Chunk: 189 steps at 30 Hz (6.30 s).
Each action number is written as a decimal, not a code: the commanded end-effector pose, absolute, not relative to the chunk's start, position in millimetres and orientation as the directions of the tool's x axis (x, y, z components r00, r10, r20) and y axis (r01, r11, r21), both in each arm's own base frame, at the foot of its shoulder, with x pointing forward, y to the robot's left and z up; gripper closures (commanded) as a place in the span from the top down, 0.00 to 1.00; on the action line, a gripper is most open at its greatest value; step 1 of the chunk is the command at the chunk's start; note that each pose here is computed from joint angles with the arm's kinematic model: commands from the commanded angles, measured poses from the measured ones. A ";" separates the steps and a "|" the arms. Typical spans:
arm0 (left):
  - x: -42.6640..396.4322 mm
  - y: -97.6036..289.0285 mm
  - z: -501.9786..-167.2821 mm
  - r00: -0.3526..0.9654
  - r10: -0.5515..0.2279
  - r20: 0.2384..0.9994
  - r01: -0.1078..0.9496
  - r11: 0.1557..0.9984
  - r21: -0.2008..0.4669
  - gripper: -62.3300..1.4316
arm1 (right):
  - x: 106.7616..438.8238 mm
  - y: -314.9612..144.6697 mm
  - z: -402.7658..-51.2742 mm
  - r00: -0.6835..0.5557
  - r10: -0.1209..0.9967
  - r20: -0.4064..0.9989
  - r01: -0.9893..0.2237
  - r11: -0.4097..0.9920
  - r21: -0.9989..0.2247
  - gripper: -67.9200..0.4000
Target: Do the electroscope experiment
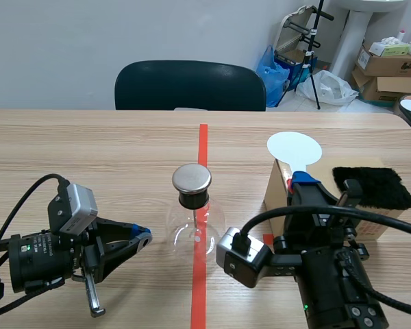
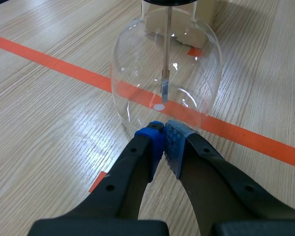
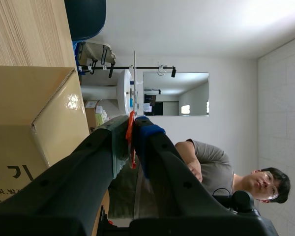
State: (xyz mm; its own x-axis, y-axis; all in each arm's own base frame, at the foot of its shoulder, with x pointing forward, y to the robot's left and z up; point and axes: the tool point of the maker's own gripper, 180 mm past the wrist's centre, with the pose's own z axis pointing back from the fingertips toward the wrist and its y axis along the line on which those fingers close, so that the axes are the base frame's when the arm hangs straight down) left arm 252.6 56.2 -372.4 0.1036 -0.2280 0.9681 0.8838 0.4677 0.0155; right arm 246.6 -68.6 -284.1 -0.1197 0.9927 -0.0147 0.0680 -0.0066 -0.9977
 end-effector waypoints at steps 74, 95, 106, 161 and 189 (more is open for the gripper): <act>258.2 56.2 -361.2 0.078 -0.196 0.978 0.878 0.479 0.025 0.09 | 249.9 -68.6 -275.0 -0.131 0.991 -0.017 0.098 -0.004 -0.995 0.02; 250.5 70.3 -341.5 0.023 -0.178 0.984 0.870 0.488 0.068 0.09 | 244.7 -103.2 -276.2 -0.189 0.981 -0.044 0.109 -0.024 -0.994 0.02; 172.3 90.4 -280.2 -0.077 -0.232 0.970 0.896 0.411 0.170 0.09 | 232.7 -118.3 -280.3 -0.244 0.970 -0.014 0.088 0.007 -0.996 0.02; 125.7 96.0 -227.9 0.010 -0.132 0.991 0.910 0.412 0.045 1.00 | 240.6 -118.2 -337.6 -0.316 0.949 0.011 -0.009 0.009 -1.000 0.02; 125.7 96.0 -228.1 0.011 -0.133 0.991 0.910 0.412 0.045 1.00 | 242.8 -126.1 -335.2 -0.273 0.962 0.007 0.005 0.009 -1.000 1.00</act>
